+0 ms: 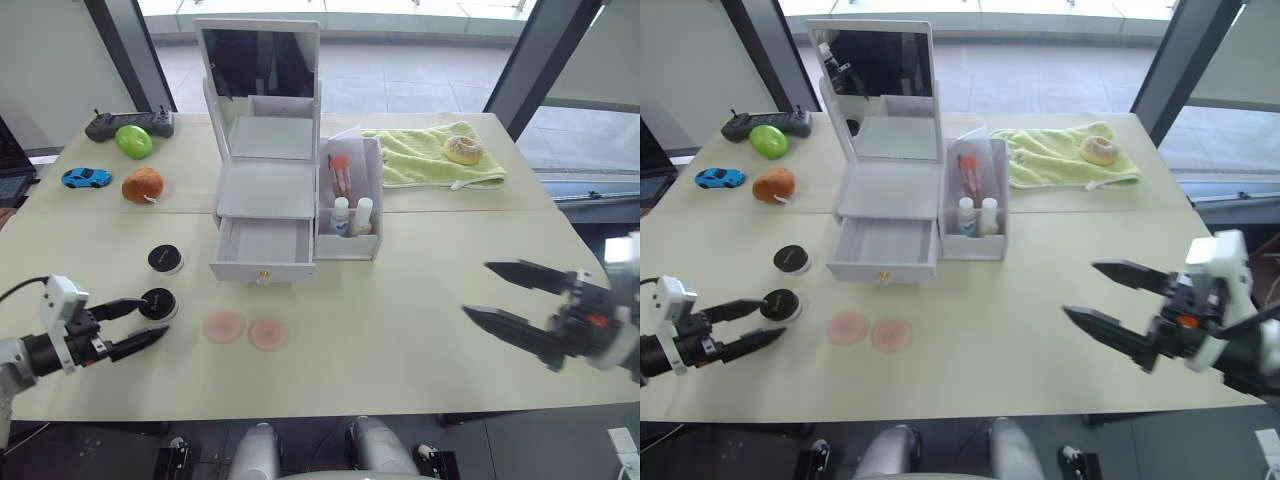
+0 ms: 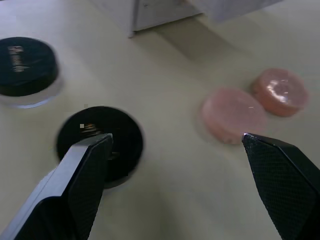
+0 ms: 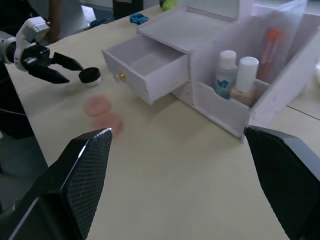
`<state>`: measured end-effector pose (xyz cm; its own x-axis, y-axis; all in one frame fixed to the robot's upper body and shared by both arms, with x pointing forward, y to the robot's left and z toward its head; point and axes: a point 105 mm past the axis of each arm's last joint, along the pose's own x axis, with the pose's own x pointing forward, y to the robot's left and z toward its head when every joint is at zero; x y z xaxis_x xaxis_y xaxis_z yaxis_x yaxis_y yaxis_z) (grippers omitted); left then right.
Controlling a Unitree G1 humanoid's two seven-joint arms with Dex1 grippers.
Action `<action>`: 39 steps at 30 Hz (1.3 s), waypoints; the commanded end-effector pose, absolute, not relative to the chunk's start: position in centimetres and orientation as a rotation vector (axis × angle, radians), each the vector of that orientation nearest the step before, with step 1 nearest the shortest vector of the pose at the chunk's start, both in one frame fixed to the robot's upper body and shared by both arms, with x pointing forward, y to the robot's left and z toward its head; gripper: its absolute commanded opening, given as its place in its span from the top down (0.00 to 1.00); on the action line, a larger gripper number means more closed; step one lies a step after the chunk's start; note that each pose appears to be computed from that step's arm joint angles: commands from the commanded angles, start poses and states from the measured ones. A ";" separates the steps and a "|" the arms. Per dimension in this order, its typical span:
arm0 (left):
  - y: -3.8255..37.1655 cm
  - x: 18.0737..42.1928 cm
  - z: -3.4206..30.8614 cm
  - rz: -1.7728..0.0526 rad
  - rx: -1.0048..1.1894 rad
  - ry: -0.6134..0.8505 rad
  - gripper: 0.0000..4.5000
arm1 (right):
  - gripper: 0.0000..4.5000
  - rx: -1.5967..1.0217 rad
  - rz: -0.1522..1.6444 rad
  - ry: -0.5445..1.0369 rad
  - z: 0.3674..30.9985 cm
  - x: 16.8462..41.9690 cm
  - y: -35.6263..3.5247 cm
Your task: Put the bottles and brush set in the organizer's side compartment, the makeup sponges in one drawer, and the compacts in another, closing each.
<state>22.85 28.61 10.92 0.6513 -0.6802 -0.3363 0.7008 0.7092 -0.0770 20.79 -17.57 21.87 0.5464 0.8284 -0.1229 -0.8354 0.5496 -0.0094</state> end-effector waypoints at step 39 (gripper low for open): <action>15.0 23.4 4.9 -0.788 0.293 0.419 0.01 | 0.00 -0.191 1.262 0.046 23.8 23.1 -10.8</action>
